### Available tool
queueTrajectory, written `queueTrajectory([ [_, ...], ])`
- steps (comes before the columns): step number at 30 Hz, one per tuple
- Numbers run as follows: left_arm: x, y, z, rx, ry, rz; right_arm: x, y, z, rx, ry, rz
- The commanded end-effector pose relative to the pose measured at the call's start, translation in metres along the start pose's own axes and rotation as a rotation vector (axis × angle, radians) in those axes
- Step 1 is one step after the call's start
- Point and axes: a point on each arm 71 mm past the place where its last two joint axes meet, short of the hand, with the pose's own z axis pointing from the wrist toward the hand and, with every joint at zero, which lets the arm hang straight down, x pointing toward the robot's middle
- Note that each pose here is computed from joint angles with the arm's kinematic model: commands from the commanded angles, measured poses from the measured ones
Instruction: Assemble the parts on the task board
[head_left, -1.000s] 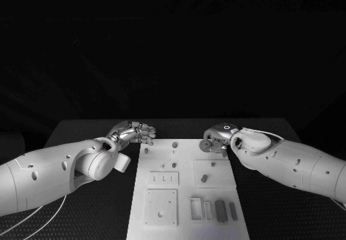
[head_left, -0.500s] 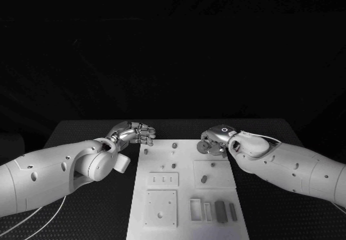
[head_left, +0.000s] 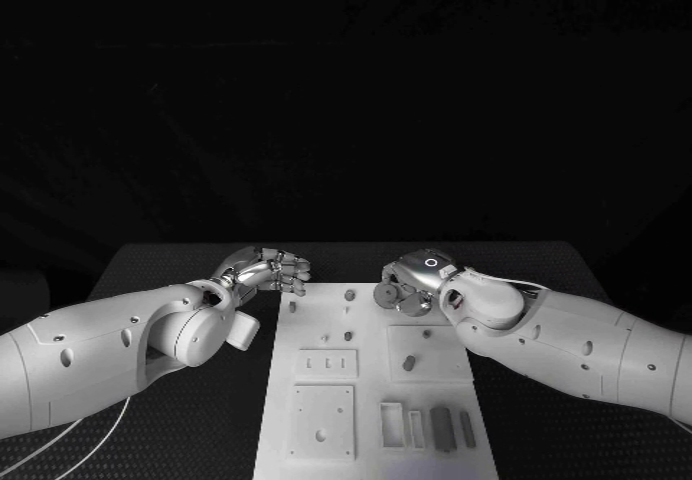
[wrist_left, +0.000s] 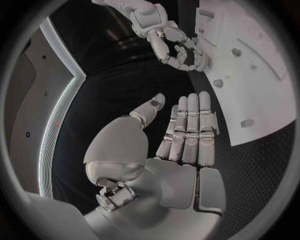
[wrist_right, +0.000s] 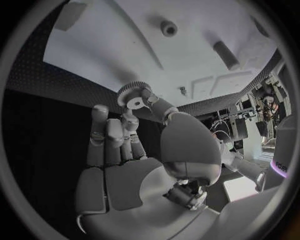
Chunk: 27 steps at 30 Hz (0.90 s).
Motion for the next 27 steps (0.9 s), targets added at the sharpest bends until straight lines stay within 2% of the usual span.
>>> queueTrajectory([
  [1,0.0016,-0.0025,0.0003,0.012,0.009,-0.001,-0.007,0.009,0.003,0.016,-0.065,-0.059],
  [12,0.0024,-0.0041,0.0008,0.015,0.01,0.0,-0.014,0.05,0.018,-0.031,-0.095,-0.09],
  [27,0.0048,-0.0046,0.0026,0.018,0.015,0.0,-0.001,0.075,0.027,-0.067,-0.055,-0.103],
])
